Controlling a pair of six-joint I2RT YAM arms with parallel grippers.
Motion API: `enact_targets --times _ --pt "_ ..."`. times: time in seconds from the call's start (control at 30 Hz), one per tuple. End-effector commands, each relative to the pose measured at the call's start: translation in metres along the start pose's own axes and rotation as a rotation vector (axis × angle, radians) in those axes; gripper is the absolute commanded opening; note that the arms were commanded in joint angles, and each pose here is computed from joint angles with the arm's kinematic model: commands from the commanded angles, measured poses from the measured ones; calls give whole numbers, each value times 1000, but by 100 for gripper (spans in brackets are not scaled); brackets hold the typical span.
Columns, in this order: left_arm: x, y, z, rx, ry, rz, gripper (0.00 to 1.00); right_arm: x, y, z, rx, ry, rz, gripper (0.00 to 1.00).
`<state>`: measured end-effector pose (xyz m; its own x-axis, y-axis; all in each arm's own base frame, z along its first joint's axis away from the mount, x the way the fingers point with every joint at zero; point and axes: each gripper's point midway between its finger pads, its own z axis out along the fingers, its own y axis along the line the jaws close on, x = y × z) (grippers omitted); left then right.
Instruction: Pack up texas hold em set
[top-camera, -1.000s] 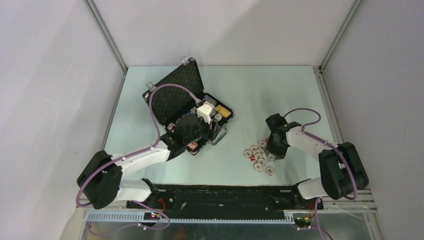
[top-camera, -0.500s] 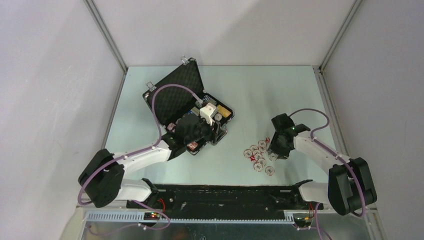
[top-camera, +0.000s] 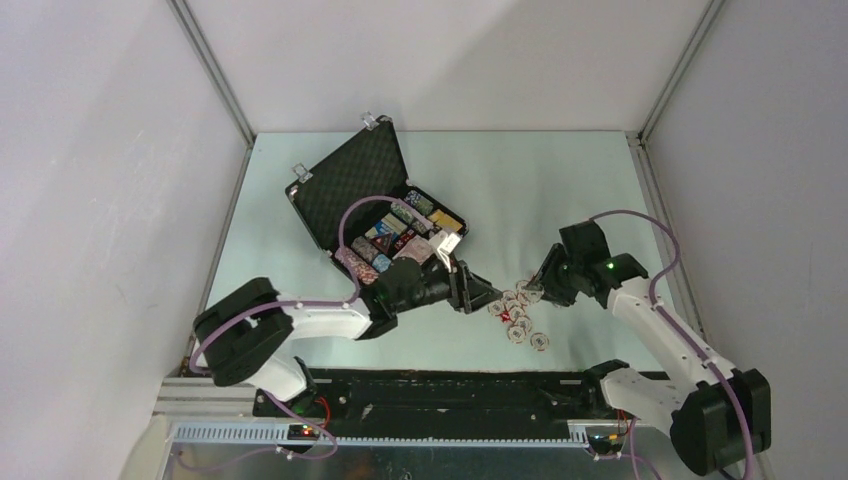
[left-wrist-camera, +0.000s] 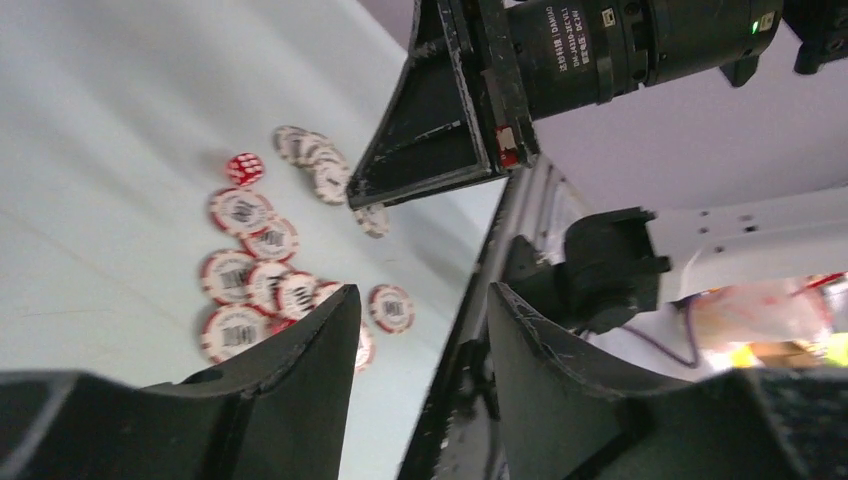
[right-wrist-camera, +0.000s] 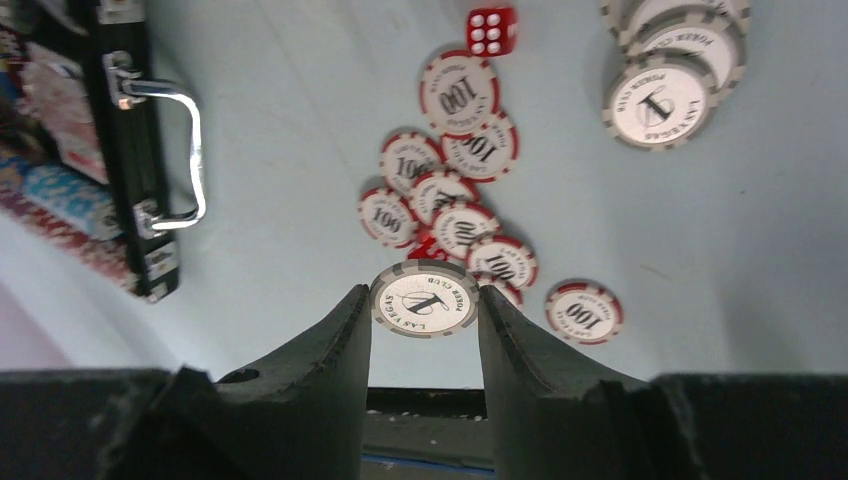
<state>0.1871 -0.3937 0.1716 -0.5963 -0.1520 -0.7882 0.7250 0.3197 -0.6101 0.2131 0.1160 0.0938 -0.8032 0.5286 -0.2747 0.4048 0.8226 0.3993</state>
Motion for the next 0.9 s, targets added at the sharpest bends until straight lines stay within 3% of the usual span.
enact_targets --times 0.0,0.23,0.63,0.7,0.87 --pt "-31 -40 13 134 -147 -155 55 -7 30 -22 -135 -19 59 34" --pt "-25 -54 27 138 -131 -176 49 -7 42 -38 -208 -33 127 34" --pt "-7 -39 35 75 -76 -202 45 -12 48 -51 -272 -47 163 34" --pt "-5 -36 35 64 -70 -201 45 -12 42 -48 -236 -48 145 38" --pt "4 -25 33 12 -40 -170 46 -24 -6 -38 -17 -120 104 67"
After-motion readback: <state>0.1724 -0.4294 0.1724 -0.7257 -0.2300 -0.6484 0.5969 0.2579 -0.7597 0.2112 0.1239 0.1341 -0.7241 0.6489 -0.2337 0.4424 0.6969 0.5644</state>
